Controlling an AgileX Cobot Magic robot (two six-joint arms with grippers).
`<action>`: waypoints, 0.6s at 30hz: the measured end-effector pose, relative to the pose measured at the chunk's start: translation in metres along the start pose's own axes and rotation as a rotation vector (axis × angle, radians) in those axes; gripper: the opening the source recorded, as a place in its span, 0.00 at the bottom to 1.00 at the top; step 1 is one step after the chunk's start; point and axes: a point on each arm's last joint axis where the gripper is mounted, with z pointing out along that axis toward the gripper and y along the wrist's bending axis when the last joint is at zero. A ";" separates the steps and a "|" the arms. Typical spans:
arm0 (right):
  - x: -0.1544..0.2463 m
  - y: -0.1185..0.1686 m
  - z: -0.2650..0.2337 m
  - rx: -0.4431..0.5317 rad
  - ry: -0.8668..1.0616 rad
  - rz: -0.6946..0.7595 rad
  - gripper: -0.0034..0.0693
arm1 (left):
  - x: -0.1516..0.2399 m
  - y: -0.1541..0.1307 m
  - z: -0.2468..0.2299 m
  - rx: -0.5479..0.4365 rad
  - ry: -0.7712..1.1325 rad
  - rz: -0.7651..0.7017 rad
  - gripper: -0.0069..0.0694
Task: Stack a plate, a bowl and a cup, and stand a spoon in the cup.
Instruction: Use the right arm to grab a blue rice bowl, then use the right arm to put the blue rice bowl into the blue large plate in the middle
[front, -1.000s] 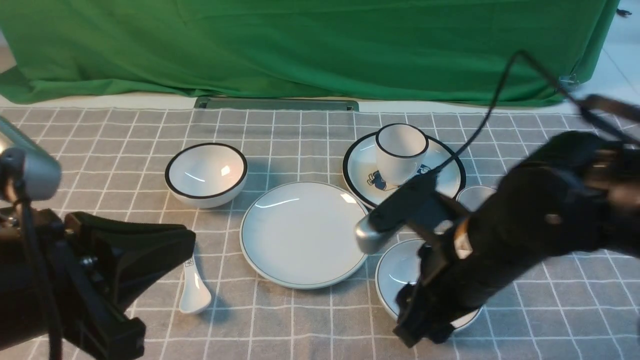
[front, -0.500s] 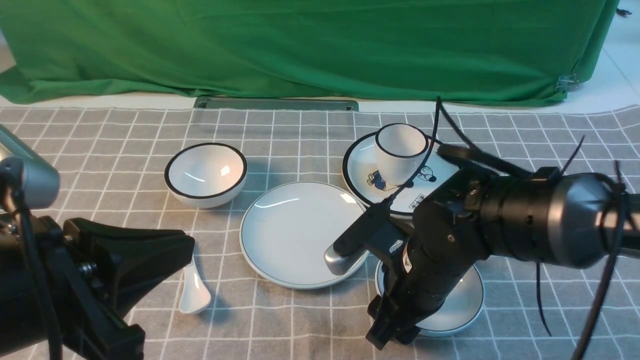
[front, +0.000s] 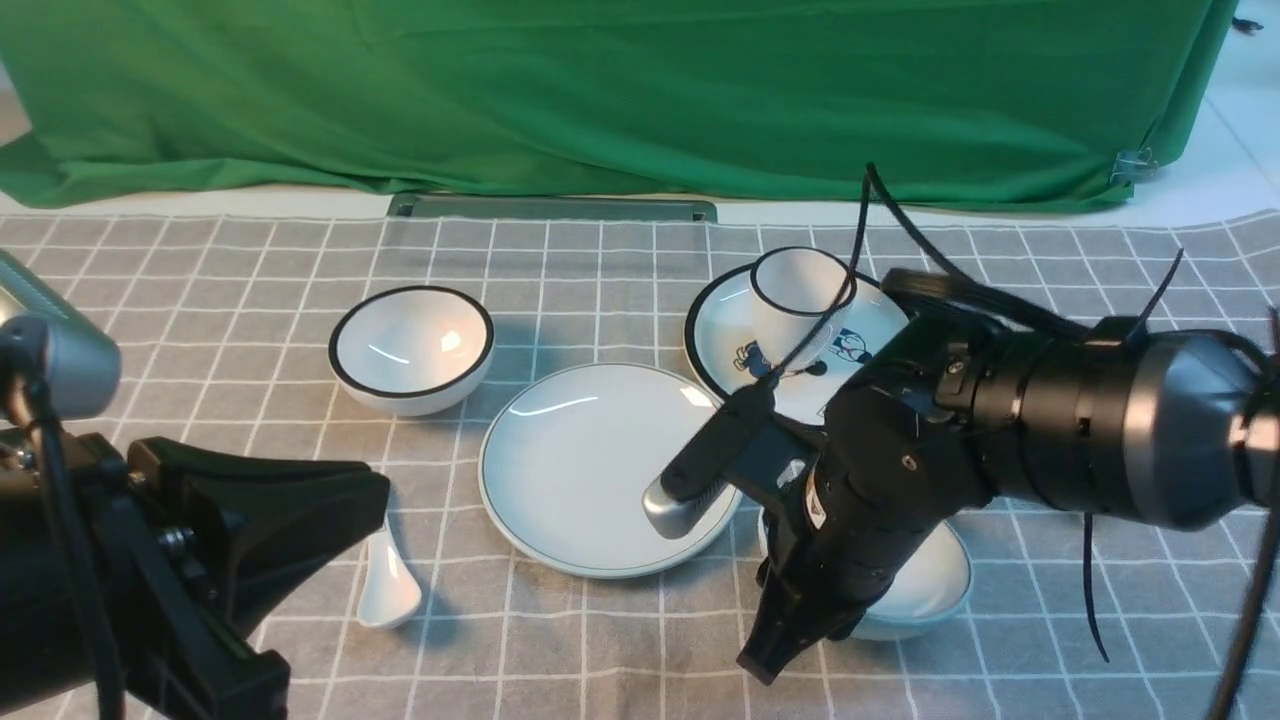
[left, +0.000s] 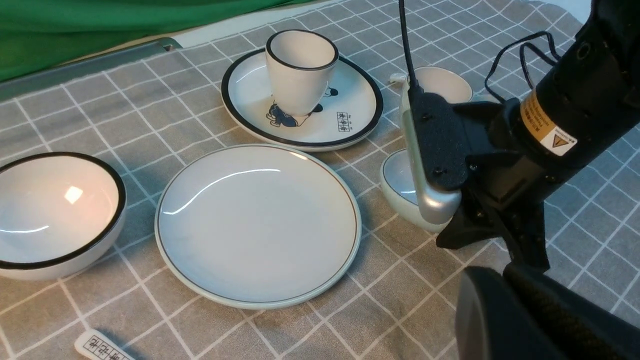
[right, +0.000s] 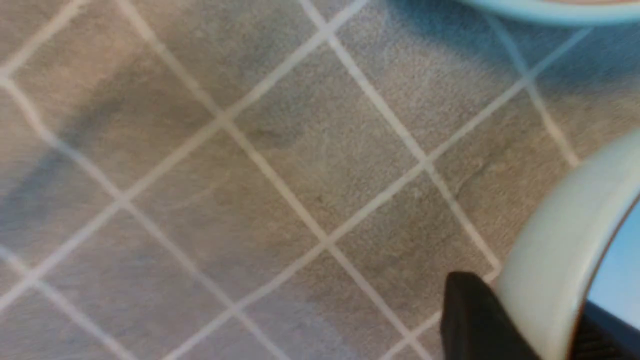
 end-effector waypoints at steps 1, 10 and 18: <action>-0.005 0.003 -0.008 -0.004 -0.025 -0.001 0.18 | 0.000 0.000 0.000 0.000 0.000 0.000 0.11; -0.079 0.009 -0.059 0.003 -0.280 -0.029 0.18 | 0.000 0.000 -0.001 0.001 -0.005 0.001 0.11; -0.117 0.007 -0.007 -0.007 -0.203 -0.044 0.18 | -0.004 -0.006 -0.021 -0.016 -0.101 0.040 0.11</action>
